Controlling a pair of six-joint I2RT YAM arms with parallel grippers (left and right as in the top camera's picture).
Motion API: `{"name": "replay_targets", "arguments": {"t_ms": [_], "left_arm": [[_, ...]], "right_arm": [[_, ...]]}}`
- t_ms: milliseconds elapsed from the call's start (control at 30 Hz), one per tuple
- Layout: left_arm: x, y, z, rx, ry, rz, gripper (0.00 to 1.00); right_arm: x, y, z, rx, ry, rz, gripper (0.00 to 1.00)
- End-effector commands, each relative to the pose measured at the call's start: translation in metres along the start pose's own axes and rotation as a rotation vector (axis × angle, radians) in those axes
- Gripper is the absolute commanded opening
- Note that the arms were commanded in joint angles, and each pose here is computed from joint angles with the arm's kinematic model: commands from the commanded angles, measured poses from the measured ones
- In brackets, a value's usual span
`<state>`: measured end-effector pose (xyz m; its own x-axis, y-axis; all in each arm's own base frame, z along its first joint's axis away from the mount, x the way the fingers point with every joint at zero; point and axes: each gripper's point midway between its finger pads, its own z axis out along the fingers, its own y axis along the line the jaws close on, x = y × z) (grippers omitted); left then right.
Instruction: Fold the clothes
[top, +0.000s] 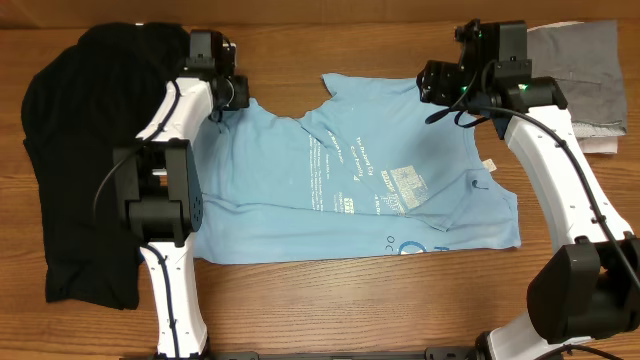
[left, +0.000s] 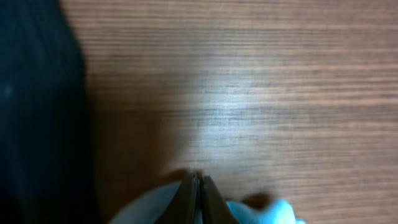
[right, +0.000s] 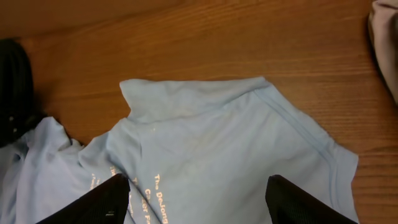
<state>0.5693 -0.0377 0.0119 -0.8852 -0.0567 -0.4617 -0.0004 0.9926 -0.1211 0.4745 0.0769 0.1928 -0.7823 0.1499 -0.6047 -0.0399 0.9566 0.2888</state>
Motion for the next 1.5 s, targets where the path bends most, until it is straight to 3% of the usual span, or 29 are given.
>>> {"name": "replay_targets", "arguments": {"t_ms": [0, 233, 400, 900, 1133, 1467], "left_arm": [[-0.029, -0.013, -0.042, 0.023, -0.027, -0.062, 0.04], [-0.048, -0.027, -0.123, 0.049, -0.018, -0.093, 0.04], [-0.047, -0.038, -0.154, 0.056, -0.012, -0.088, 0.04], [-0.014, -0.065, -0.156, 0.054, 0.107, -0.046, 0.04], [-0.013, -0.068, -0.156, 0.055, 0.107, -0.041, 0.04], [-0.009, -0.060, -0.156, 0.007, 0.120, -0.040, 0.04]], "right_arm": [[-0.012, -0.002, 0.005, 0.018, -0.036, -0.011, 0.74], [-0.030, -0.015, 0.020, 0.080, -0.112, -0.051, 0.73], [-0.035, -0.031, 0.046, 0.134, -0.139, -0.098, 0.73], [0.005, -0.070, 0.165, 0.128, -0.085, -0.078, 0.73], [0.006, -0.073, 0.184, 0.112, -0.113, -0.075, 0.72], [-0.006, -0.071, 0.192, 0.091, -0.190, -0.031, 0.63]]}}
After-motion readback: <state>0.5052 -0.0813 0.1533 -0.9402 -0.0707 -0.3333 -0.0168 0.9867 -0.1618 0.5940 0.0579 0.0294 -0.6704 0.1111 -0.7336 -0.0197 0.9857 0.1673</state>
